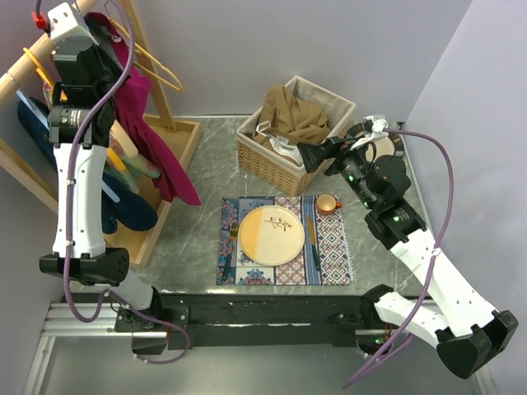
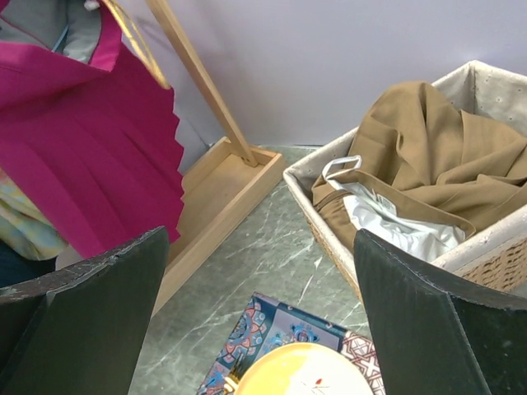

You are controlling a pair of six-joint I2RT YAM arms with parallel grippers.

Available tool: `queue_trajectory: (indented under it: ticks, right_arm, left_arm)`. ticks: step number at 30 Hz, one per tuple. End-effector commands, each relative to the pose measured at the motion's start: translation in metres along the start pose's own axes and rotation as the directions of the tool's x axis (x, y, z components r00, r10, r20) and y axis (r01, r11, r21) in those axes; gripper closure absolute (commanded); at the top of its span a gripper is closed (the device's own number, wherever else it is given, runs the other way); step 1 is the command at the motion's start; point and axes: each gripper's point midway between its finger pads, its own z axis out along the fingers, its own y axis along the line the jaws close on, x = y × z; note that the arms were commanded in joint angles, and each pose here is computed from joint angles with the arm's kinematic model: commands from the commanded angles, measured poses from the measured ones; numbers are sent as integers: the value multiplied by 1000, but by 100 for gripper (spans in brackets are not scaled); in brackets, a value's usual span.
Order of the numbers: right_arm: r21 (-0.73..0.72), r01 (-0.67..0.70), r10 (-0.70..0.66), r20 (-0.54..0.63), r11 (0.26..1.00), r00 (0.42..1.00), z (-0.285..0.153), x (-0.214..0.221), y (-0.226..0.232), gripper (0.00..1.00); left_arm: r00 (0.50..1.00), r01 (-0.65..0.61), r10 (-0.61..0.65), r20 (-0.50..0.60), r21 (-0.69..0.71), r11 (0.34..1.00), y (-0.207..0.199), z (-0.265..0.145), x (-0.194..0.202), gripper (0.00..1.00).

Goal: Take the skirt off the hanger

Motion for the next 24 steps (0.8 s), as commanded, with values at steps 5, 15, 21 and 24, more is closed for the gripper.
queue_trajectory:
  ticks: [5, 15, 21, 24]
  right_arm:
    - [-37, -8, 8, 1, 999, 1000, 4, -10, 19, 0]
    - [-305, -104, 80, -91, 947, 993, 5, 13, 121, 0]
    - [-430, -163, 108, -149, 888, 983, 5, 24, 184, 0]
    - [-458, -148, 81, -164, 876, 983, 3, 28, 210, 0]
  left_arm:
    - [986, 61, -98, 138, 254, 965, -38, -75, -66, 99]
    - [985, 100, -143, 99, 347, 932, -41, -125, -68, 99]
    - [977, 119, -183, 109, 433, 894, -45, -160, -77, 99]
    - [977, 128, -198, 83, 517, 846, -57, -176, -74, 99]
